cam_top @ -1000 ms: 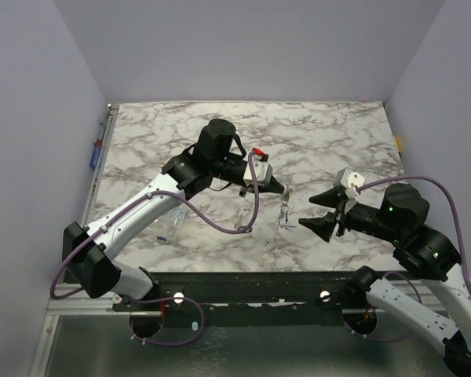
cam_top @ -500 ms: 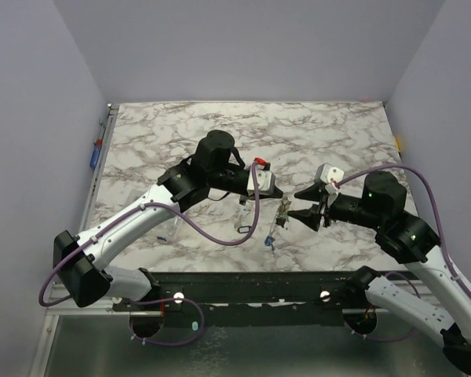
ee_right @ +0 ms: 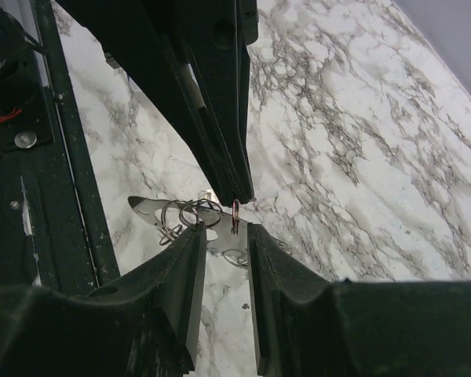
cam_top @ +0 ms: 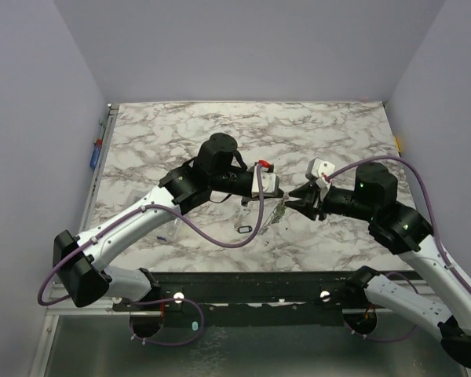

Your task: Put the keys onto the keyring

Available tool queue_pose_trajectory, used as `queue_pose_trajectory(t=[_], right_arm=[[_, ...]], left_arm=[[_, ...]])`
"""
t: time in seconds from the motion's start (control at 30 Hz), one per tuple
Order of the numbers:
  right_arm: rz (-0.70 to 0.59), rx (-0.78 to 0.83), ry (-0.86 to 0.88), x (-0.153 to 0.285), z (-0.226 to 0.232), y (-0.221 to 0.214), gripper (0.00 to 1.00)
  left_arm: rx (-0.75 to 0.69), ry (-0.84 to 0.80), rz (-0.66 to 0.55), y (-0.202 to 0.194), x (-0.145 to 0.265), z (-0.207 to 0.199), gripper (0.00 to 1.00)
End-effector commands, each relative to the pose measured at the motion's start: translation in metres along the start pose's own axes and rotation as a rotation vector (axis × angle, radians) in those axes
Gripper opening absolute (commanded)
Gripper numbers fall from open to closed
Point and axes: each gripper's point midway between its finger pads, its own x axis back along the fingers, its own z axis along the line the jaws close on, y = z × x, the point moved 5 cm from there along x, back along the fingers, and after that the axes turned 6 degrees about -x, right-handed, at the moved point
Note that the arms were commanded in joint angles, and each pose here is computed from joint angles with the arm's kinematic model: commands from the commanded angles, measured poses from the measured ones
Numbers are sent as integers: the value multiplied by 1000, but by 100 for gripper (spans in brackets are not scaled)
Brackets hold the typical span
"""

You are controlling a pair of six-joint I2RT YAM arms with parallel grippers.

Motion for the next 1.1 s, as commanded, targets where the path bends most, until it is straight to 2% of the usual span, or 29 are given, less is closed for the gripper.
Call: queue_pose_trajectory(t=[0.0,0.57,1.07], right_arm=[[-16,26,0,2,-1,8,34],[4,36,-14,-3,-5,3,24],[41,33,-42,-7,-11,-7,20]], left_arm=[[-40,42,-27,15,4,4,0],[-31,37,-20,16,-3,2,0],[-22,28,-23,16,-8,0,0]])
